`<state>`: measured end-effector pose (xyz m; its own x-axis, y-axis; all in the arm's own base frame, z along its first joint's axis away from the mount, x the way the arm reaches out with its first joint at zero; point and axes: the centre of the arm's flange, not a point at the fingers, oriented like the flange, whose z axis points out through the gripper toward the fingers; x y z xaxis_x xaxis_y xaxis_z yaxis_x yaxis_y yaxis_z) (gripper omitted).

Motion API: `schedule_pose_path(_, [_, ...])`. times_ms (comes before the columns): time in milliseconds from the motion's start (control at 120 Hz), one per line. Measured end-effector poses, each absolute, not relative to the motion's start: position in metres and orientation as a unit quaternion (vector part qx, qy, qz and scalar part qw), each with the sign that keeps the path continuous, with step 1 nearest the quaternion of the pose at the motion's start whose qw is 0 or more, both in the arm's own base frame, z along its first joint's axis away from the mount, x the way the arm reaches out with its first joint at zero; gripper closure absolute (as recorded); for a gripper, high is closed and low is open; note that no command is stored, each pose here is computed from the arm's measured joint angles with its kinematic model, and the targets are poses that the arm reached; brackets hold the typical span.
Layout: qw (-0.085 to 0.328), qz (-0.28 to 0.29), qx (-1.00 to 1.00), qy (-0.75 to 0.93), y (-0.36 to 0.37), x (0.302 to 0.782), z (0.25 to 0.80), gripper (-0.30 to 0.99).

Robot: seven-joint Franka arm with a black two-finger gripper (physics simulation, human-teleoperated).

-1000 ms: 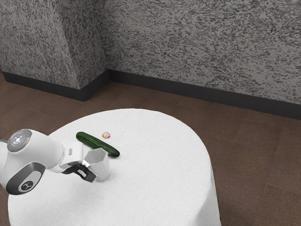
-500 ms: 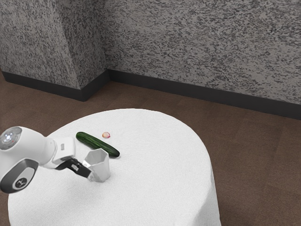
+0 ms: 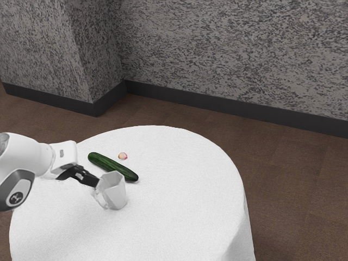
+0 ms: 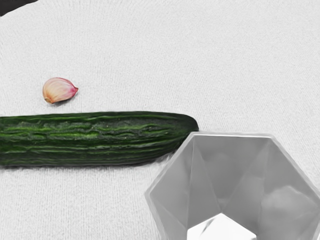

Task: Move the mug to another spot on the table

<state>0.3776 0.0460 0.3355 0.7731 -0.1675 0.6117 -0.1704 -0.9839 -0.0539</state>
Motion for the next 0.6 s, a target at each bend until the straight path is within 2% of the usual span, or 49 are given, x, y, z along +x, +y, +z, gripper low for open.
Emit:
schedule_pose_path(258, [-0.034, 0.282, 0.956, -0.076, 0.079, 0.416, 0.382, 0.00])
schedule_pose_path(383, [-0.050, 0.235, 0.969, -0.049, 0.094, 0.454, 0.436, 0.00])
schedule_pose_path(600, [-0.050, 0.128, 0.991, -0.008, 0.106, 0.511, 0.496, 0.00])
